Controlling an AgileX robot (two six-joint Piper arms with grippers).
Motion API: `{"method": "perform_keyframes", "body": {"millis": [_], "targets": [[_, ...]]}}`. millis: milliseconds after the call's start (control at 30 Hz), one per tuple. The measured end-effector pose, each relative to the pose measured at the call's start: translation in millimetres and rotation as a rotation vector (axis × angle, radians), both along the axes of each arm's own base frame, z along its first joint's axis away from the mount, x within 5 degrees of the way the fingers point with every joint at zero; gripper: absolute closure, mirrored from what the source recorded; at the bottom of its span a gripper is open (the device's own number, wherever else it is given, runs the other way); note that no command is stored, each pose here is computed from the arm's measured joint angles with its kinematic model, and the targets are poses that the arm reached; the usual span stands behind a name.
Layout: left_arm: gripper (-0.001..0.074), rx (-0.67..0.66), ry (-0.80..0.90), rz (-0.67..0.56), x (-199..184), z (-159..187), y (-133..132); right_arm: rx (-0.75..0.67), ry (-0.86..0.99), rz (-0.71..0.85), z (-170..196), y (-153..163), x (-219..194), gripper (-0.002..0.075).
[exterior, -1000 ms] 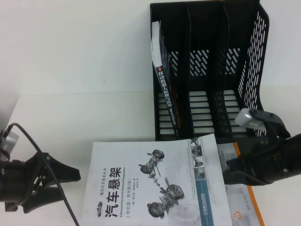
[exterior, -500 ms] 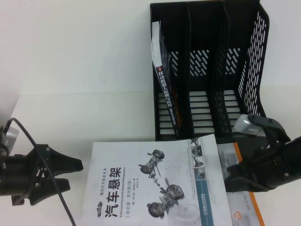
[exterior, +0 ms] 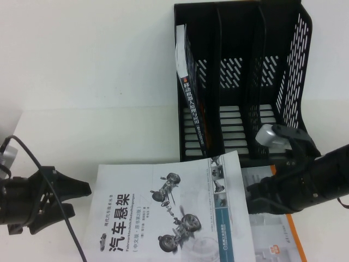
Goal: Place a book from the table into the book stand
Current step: Pick up the book with your left arm
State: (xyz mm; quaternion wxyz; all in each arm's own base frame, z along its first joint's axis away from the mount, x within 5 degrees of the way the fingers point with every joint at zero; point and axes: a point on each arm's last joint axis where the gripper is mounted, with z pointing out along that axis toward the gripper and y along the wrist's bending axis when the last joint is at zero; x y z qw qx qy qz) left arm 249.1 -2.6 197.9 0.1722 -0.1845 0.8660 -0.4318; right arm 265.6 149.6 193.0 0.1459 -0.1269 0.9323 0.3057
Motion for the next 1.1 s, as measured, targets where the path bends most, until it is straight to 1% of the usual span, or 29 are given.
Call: {"method": "perform_keyframes", "body": {"millis": [133,367,567,733,1100], "targets": [[0.0235,0.017,0.024,0.003,0.1,-4.0,1.4,0.000,0.026,-0.008,-7.5,2.1,4.5,0.0726],[0.0260,0.020,0.062,-0.009,1.1,-12.9,2.2,-0.011,0.016,0.000,-7.5,1.9,5.9,0.0726],[0.0267,-0.007,0.096,-0.023,1.6,-18.9,1.2,-0.057,0.010,0.005,-2.3,-2.6,2.5,0.0726],[0.0267,-0.027,0.125,-0.034,2.8,-25.2,0.7,-0.077,0.045,0.020,-3.5,-4.0,-1.0,0.0726],[0.0267,-0.055,0.112,-0.028,5.2,-26.0,-0.1,-0.059,0.046,0.030,-2.6,-2.5,-1.6,0.0726]]}}
